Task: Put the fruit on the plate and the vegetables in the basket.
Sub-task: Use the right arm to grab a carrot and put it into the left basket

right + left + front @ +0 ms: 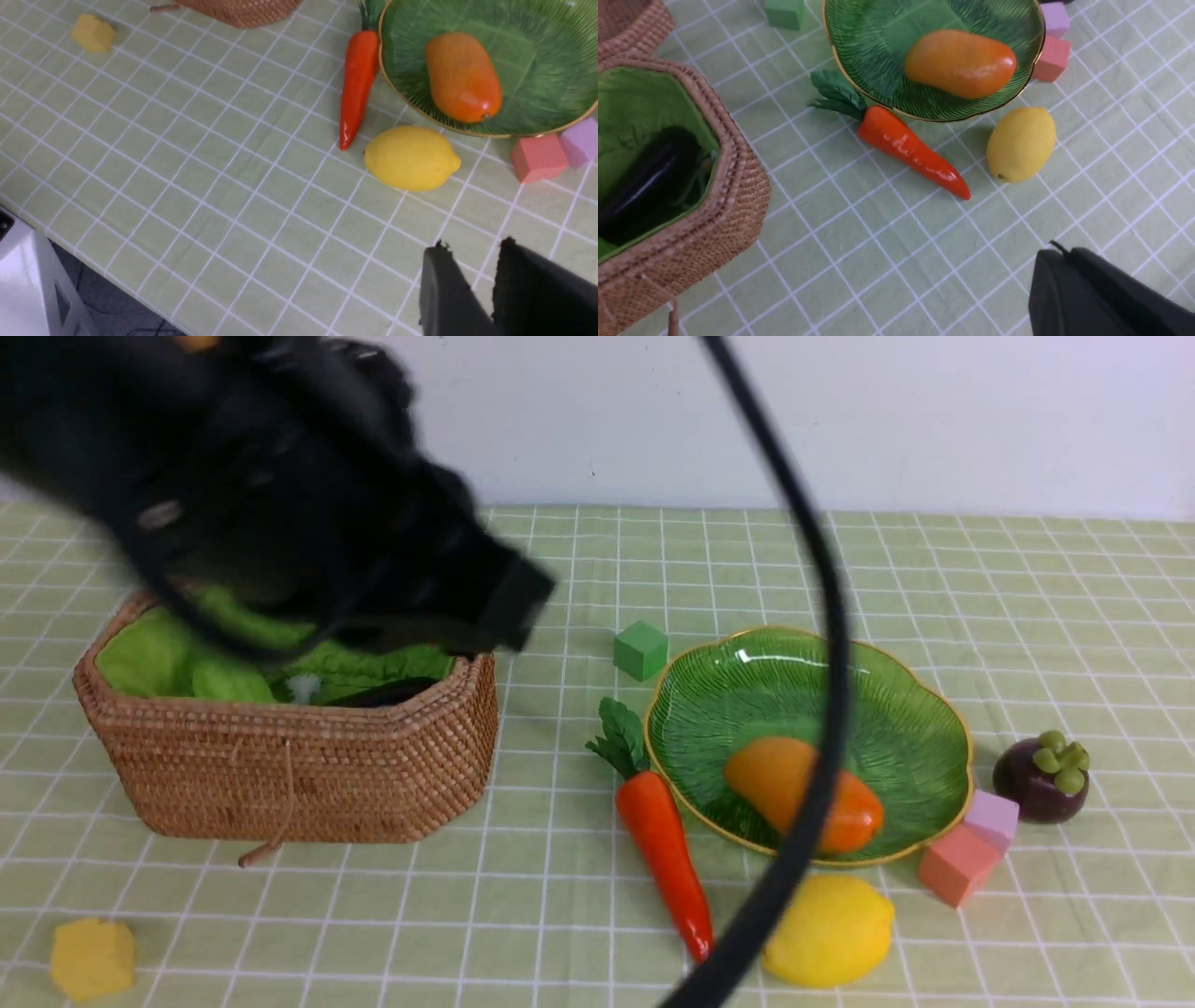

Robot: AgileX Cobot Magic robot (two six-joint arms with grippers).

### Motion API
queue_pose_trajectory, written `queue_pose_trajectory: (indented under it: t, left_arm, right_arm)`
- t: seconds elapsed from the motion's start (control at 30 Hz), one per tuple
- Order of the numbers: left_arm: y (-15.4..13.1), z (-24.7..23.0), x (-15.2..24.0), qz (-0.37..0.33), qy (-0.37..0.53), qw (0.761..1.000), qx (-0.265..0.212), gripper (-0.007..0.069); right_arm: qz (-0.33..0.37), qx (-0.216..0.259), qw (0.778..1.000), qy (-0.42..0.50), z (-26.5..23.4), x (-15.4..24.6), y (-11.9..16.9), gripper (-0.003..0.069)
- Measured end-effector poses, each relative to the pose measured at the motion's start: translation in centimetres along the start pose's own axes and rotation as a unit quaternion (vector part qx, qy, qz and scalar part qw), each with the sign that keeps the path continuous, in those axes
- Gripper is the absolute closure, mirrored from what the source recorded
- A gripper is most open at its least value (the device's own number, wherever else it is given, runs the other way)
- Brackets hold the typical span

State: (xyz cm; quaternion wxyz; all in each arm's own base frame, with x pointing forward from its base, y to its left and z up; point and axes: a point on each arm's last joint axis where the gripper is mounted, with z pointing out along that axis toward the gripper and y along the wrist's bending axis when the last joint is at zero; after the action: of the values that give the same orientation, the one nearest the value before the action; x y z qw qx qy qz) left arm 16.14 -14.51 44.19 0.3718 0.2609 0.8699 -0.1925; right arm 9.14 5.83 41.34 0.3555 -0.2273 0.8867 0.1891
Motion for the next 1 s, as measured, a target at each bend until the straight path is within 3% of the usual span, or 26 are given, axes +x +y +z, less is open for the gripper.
queue_pose_trajectory:
  t: [0.27, 0.47, 0.73, 1.0]
  left_arm:
    - [1.4, -3.8, 10.1, -0.003, -0.143, 0.99, 0.019, 0.0638]
    - [1.9, -6.2, 13.3, -0.018, -0.205, 0.978, 0.032, 0.0638]
    - [1.9, -7.0, 13.7, -0.028, -0.222, 0.974, 0.037, 0.0638]
    - [1.9, -6.9, 13.7, -0.029, -0.219, 0.975, 0.037, 0.0638]
  right_arm:
    - [0.082, -0.062, 0.992, 0.076, 8.2, -3.6, -1.9, 0.0648]
    - [0.099, -0.101, 0.982, 0.129, 14.1, -4.5, -0.6, 0.0656]
    - [0.016, -0.062, 0.979, 0.196, 20.1, -5.6, 4.1, 0.0654]
    - [-0.005, -0.026, 0.98, 0.196, 22.0, -7.2, 4.7, 0.0638]
